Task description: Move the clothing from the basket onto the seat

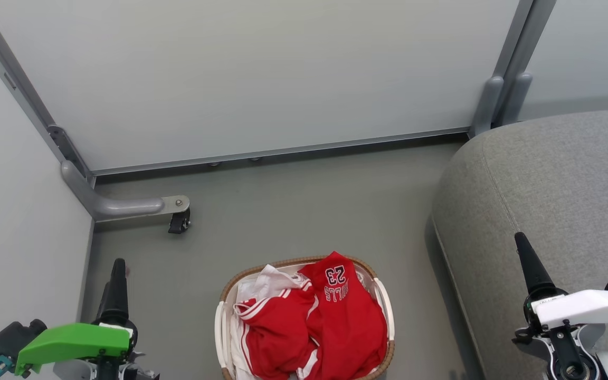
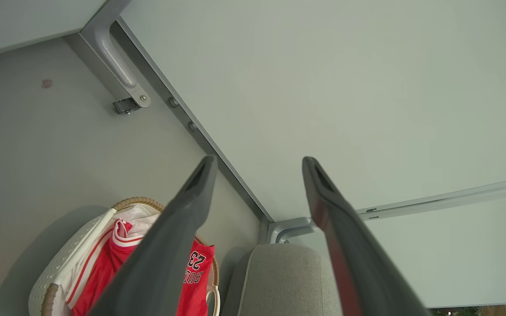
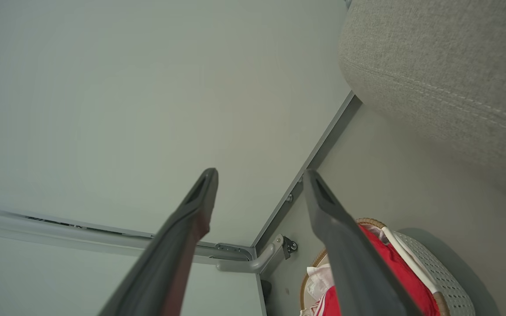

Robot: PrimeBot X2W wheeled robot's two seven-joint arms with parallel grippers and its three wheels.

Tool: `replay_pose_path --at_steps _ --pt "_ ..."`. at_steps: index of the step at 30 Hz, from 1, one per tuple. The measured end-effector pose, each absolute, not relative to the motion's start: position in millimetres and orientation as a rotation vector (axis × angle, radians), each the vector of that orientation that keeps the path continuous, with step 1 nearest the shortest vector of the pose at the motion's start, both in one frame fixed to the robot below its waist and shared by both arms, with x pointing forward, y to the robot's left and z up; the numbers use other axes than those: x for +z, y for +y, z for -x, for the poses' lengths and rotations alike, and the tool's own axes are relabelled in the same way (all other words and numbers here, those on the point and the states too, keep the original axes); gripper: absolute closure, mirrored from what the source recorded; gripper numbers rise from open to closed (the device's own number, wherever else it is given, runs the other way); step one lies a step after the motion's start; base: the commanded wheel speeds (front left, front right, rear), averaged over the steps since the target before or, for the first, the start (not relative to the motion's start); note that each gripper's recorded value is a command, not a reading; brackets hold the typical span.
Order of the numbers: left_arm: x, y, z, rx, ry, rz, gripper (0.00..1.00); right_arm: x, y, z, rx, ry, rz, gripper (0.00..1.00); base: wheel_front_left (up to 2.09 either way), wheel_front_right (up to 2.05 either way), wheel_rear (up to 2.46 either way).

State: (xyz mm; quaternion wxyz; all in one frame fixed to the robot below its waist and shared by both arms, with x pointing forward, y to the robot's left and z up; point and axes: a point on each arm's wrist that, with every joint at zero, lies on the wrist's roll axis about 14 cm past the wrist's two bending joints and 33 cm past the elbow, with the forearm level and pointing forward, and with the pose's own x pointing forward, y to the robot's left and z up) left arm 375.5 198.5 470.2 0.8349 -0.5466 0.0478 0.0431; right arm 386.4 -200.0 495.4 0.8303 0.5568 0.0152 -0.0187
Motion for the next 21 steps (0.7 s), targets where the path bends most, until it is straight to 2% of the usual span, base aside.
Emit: replay_pose_path --at_steps 21 --pt "461.6 184.6 -374.4 0.031 0.153 0.744 0.00 508.0 -183.2 -395.0 0.035 0.012 -0.800 0.00 0.00 0.00 0.00"
